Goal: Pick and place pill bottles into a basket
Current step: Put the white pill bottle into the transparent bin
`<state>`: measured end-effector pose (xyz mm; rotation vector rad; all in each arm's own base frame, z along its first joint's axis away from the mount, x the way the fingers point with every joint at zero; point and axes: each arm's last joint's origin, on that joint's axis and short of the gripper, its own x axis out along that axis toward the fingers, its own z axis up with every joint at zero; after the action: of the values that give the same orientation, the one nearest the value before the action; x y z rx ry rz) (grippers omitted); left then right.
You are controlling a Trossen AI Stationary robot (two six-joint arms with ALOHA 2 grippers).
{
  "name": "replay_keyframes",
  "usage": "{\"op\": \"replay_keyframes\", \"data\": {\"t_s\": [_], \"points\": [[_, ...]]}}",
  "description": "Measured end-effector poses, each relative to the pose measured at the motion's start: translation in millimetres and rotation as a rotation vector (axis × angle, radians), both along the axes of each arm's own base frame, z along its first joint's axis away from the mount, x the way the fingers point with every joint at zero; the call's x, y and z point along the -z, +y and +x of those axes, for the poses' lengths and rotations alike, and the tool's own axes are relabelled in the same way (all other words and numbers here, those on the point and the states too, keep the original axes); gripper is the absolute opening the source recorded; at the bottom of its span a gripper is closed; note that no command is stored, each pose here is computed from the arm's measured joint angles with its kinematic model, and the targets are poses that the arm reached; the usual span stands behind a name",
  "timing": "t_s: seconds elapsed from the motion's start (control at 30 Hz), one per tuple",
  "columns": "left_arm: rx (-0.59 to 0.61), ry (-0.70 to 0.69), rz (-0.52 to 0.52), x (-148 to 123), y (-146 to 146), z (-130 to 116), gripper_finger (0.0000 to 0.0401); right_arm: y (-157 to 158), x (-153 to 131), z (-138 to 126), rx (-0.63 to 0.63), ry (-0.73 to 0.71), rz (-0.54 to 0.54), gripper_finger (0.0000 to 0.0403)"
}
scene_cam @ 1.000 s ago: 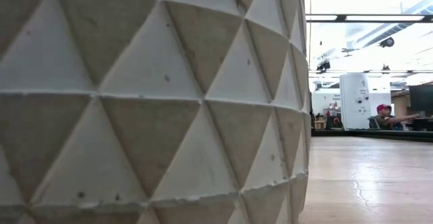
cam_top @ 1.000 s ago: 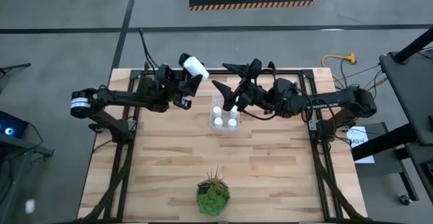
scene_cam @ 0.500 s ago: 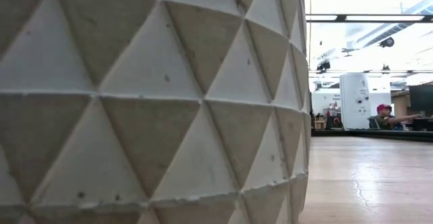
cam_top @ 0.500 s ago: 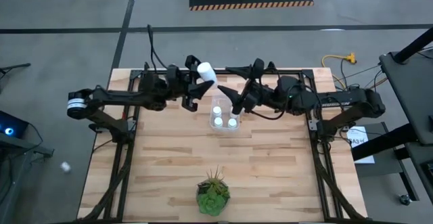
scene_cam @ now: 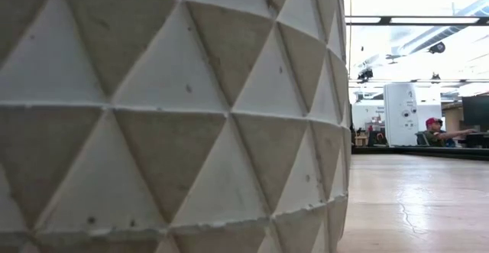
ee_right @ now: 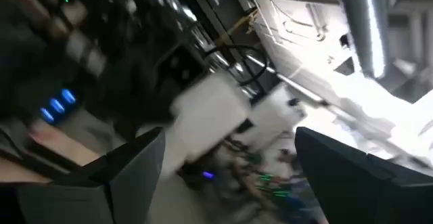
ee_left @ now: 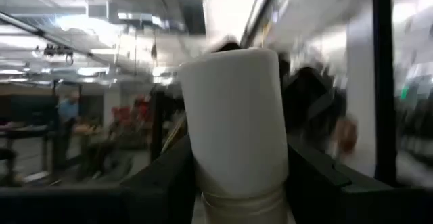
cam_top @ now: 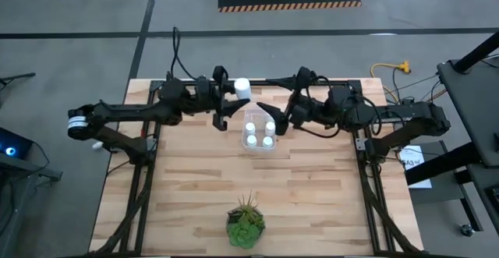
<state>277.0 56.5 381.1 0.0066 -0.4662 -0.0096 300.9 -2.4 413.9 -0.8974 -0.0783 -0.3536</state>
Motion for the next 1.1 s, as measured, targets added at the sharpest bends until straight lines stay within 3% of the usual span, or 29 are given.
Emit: {"op": "replay_keyframes", "data": {"t_s": [0.13, 0.23, 0.43, 0.77, 1.1], "points": [[-0.074, 0.130, 0.144, 8, 0, -1, 0.0160, 2, -7, -10, -0.140, -0.051, 0.186, 0.0320], [-0.108, 0.152, 0.227, 9, 0, -2, 0.0160, 0, -11, -15, -0.261, -0.081, 0.344, 0.0320], [-0.120, 0.151, 0.264, 7, -1, 0, 0.0160, -8, -8, -12, -0.446, -0.069, 0.549, 0.0320], [-0.065, 0.163, 0.345, 12, -15, 7, 0.0160, -15, 0, -1, -0.442, -0.064, 0.623, 0.0320], [-0.061, 0.161, 0.343, 11, -16, 8, 0.0160, -17, 6, 6, -0.444, -0.049, 0.663, 0.0320]]}}
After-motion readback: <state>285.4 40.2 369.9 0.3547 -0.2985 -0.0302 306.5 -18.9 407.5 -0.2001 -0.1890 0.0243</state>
